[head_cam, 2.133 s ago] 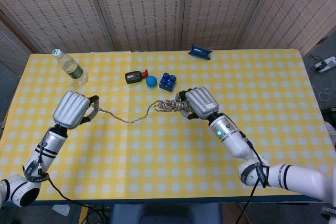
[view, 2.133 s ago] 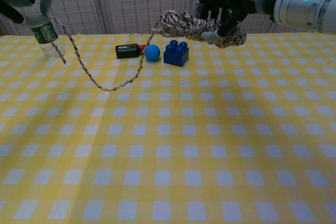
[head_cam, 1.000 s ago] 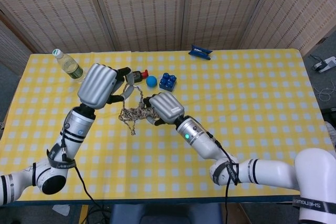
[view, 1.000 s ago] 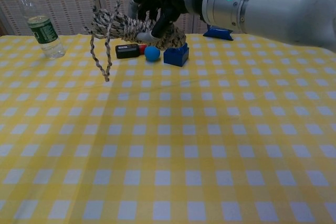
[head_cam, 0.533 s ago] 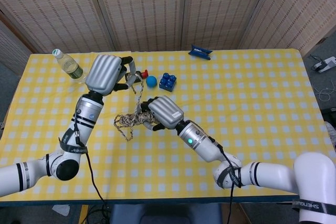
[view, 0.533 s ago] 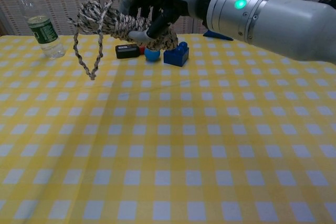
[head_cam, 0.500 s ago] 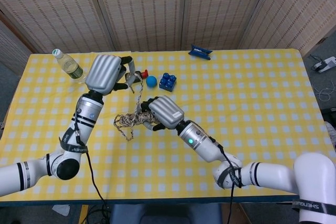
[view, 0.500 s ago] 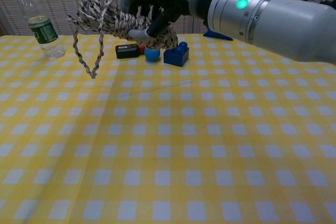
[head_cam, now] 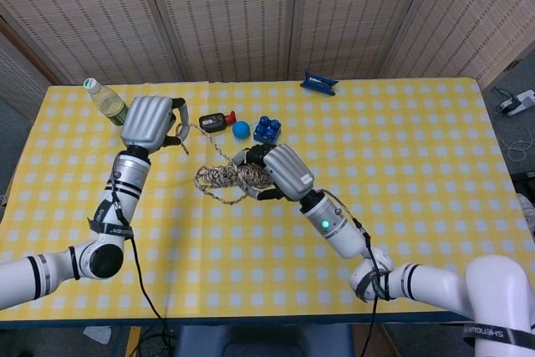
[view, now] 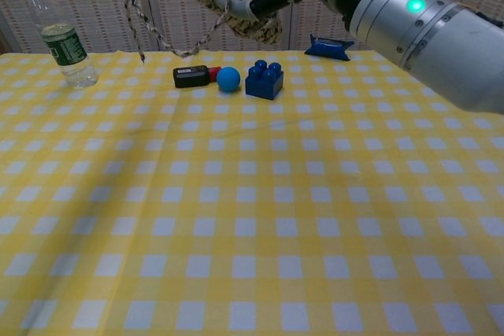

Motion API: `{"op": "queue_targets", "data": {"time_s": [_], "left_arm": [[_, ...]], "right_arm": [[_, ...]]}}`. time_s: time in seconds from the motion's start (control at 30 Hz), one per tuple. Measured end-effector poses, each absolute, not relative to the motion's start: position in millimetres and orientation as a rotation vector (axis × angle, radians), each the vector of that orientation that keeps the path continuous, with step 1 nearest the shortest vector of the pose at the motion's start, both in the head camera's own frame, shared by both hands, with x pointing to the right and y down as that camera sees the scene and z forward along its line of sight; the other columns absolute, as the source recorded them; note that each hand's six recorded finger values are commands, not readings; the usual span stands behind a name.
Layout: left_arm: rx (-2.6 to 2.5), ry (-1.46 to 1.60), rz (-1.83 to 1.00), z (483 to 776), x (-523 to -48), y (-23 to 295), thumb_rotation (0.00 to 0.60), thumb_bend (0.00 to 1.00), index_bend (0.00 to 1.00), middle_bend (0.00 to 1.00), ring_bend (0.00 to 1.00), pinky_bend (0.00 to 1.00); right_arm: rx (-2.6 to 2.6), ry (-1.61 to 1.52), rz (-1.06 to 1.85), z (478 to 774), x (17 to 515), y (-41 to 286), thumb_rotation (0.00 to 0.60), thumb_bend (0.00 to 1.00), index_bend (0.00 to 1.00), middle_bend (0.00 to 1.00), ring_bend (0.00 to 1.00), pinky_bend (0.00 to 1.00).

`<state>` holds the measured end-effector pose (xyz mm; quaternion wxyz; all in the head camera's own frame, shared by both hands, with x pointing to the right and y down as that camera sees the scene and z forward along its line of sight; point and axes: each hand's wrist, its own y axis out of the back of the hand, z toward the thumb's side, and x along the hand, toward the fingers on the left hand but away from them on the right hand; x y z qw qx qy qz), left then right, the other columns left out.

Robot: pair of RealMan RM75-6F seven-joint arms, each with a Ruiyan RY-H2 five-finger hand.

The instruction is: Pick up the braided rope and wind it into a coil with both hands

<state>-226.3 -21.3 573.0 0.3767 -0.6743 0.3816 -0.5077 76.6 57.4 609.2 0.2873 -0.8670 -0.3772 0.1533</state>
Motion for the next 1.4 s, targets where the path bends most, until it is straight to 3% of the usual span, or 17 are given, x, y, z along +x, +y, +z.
{"op": "queue_targets", "data": {"time_s": [0.27,0.6,1.13,1.4], "left_arm": [[-1.691,0.937,-1.395,591.1,-260.4,-0.3,0.6,0.38,0.72,0.96,0.87,1.0],[-1.655,0.888,-1.4,593.8,-283.6,21.5,0.6,0.38,0.73,0.96,0.87,1.0],[-1.628,0.827,-1.341,590.2,-290.0,45.3,0.6,0.38,0.73,0.95,0.87,1.0],[-1.585,0.829,-1.19,570.5,-277.8,44.7,0.6,0.38,0.74,0.95,0.87,1.0]], "right_arm": [[-2.284,-1.152,0.337,601.3,90.5,45.8,0.6,0.47,0.67,0.53,0.45,0.49],[-2.243,-1.328,0.326,602.7,103.5,32.5,0.6,0.47,0.68,0.54,0.45,0.49],[-2.119,-1.552,0.399,614.0,113.4,19.7,0.6,0.47,0.71,0.55,0.45,0.49],[-2.098,-1.496,0.536,624.5,110.2,17.8,0.6,0.47,0.71,0.56,0.45,0.49]]}}
